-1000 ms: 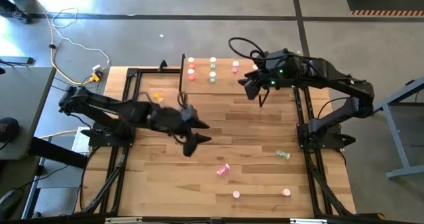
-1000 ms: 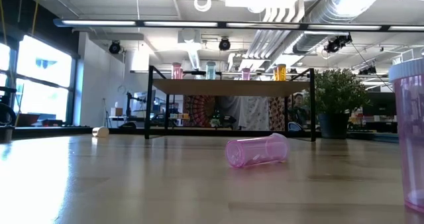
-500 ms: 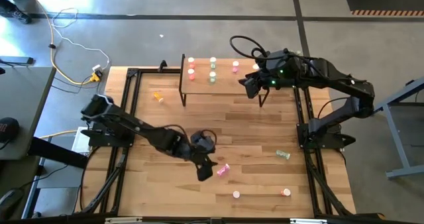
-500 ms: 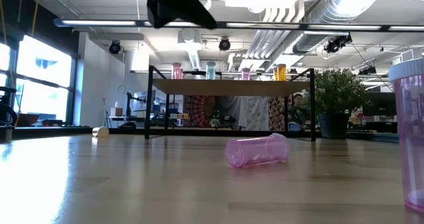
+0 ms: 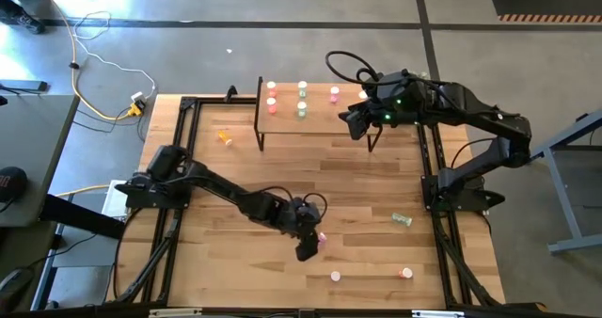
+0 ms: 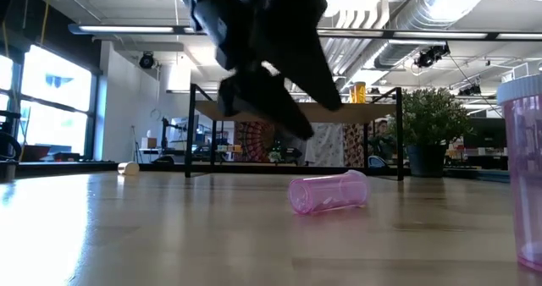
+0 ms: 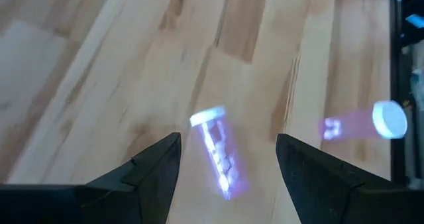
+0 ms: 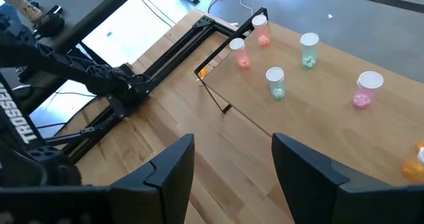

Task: Pick and place medicine bottles onto shelf by color
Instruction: Put the top purple pill bottle on the shelf aligned with the other purple pill bottle

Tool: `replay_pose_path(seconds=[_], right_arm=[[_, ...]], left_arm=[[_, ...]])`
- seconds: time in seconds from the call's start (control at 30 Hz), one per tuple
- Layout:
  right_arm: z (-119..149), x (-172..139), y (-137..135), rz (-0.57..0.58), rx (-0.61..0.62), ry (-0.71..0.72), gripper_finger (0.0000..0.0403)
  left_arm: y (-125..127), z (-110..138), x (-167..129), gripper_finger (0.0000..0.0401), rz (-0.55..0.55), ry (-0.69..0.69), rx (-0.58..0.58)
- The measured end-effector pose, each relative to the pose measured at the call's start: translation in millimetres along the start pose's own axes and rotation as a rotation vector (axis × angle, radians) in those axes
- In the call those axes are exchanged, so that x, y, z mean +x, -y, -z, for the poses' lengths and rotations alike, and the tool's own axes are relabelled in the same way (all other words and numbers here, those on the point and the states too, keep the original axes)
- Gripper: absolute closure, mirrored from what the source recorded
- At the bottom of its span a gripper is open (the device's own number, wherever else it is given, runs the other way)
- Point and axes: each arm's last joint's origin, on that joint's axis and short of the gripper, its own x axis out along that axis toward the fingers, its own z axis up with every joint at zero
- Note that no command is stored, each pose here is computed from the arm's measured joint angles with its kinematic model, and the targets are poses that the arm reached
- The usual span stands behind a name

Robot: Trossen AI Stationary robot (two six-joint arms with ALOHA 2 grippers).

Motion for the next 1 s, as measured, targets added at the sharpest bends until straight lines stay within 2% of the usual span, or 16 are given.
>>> replay_pose_path(seconds=[0.33, 0.63, 0.77, 1.0], right_arm=[[-0.8, -0.1, 1.1, 0.039, 0.000, 0.029, 0.0210], [-0.8, 0.0, 1.1, 0.039, 0.004, 0.028, 0.0210], [-0.8, 0.3, 1.0, 0.039, 0.004, 0.028, 0.0210], [-1.0, 0.3, 0.8, 0.037, 0.006, 0.031, 0.0210]], left_arm=[[-15.8, -1.6, 24.0, 0.0165, 0.035, -0.031, -0.055], [-13.0, 1.9, 33.4, 0.0165, 0.053, -0.015, -0.050], [-14.7, 13.6, 43.6, 0.0165, 0.017, -0.056, -0.037], [-15.4, 15.3, 47.2, 0.0165, -0.026, -0.029, -0.031]])
